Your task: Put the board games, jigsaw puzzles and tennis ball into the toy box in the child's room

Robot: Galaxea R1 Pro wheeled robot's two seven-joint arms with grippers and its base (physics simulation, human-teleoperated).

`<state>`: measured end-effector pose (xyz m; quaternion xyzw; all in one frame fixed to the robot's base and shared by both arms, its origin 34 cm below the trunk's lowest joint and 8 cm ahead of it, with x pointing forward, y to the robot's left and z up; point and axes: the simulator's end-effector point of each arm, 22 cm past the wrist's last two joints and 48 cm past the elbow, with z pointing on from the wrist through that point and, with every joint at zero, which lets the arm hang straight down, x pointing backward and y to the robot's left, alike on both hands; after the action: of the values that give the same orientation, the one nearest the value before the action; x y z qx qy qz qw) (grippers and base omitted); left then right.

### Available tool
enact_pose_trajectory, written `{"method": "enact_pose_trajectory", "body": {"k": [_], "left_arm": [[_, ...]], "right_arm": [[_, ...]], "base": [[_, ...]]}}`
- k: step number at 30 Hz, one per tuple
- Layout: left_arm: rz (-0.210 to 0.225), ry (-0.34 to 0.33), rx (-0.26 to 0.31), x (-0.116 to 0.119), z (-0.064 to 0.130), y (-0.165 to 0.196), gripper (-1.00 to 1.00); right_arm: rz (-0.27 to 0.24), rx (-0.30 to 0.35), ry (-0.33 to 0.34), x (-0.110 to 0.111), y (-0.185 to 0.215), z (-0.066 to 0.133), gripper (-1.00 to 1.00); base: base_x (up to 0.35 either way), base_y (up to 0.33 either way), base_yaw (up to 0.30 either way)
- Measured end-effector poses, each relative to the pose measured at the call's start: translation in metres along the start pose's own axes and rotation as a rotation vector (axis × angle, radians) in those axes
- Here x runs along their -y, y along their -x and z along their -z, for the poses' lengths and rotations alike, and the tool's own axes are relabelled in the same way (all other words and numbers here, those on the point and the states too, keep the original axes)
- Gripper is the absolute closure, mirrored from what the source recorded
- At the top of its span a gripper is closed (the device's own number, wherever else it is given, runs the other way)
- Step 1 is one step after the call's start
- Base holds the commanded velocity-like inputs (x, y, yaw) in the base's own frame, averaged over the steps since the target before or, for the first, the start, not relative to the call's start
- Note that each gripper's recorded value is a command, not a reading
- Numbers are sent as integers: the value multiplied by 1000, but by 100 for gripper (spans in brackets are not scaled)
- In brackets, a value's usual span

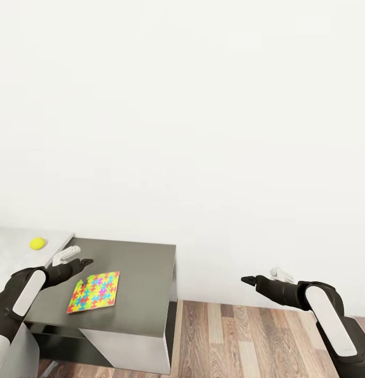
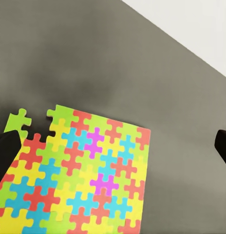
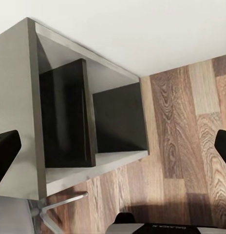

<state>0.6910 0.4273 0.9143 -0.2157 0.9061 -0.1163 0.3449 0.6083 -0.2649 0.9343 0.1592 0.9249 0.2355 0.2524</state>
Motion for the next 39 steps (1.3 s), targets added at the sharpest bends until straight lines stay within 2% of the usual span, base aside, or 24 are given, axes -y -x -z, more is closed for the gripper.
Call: {"method": "enact_pose_trajectory", "body": {"k": [10,12,15,19,21,39], "left_arm": [[9,12,-3,-8,-4,-2,-100],[28,17,6,-13,-4,1,-100],[82,28,32,-27,0,10,-100],[140,53,23,-48,-2,3,-100],[154,62,14,-53,-4,-1,-100],[169,79,-17,-63,-15,-17,-100]], "right_arm": [[-6,-14,-8,5,-4,-6,-100],[-7,-17,-9,6,-5,-7,-100],[-9,-21,-11,7,-7,-9,-100],[-11,-27,-15,9,-8,-11,-100],[-12,-30,-16,10,-9,-12,-100],[-26,-45,-27,18,-15,-22,-100]], "base": [[0,0,0],[0,0,0],[0,0,0],[0,0,0],[0,0,0],[0,0,0]]}}
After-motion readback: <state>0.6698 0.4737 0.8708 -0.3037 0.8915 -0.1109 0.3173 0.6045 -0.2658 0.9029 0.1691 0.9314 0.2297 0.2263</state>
